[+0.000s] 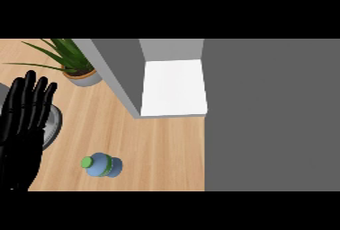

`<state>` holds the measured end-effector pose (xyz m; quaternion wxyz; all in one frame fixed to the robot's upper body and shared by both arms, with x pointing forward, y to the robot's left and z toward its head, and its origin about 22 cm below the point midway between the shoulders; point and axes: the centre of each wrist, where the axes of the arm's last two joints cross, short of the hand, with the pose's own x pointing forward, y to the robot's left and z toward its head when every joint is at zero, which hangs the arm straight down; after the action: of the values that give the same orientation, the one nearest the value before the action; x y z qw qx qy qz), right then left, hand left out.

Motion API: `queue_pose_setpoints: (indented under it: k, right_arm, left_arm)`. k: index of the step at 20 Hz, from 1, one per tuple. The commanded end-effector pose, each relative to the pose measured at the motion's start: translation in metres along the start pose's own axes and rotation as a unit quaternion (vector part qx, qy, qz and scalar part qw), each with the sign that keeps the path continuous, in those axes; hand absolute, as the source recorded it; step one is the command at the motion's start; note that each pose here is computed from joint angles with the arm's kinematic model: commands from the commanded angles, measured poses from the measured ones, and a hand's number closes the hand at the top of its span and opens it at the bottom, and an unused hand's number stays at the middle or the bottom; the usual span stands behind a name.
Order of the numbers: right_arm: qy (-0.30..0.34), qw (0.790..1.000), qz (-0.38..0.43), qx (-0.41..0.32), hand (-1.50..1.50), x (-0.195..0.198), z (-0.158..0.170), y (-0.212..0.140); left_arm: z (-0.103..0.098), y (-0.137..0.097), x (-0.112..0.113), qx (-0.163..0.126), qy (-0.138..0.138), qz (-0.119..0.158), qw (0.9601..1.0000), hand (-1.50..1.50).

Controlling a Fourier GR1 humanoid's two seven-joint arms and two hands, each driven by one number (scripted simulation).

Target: Pick up the bottled water, place it into the cabinet and close the cabinet

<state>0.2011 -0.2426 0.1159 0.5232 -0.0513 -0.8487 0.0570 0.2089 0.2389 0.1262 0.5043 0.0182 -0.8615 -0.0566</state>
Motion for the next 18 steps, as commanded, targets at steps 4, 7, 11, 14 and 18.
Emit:
queue_pose_setpoints:
  k: [4, 7, 11, 14, 18]
  right_arm:
    - [-0.015, 0.999, -0.037, -0.012, -1.5, 0.024, 0.018, -0.01]
    - [0.017, 0.987, -0.113, 0.116, -1.5, 0.017, 0.024, 0.016]
    - [0.025, 0.983, -0.133, 0.125, -1.5, 0.039, 0.053, 0.011]
    - [0.024, 0.982, -0.137, 0.125, -1.5, 0.062, 0.063, 0.002]
    - [0.026, 0.982, -0.132, 0.13, -1.5, 0.086, 0.082, -0.001]
  left_arm:
    - [0.015, 0.014, 0.004, -0.052, -0.017, 0.051, 0.9972, -1.5]
    - [0.016, 0.003, -0.01, -0.06, 0.058, 0.146, 0.9858, -1.5]
    - [0.038, 0.033, 0.011, -0.068, 0.082, 0.148, 0.9833, -1.5]
    - [0.056, 0.028, 0.033, -0.061, 0.091, 0.142, 0.9838, -1.5]
    - [0.065, 0.052, 0.04, -0.049, 0.111, 0.127, 0.9844, -1.5]
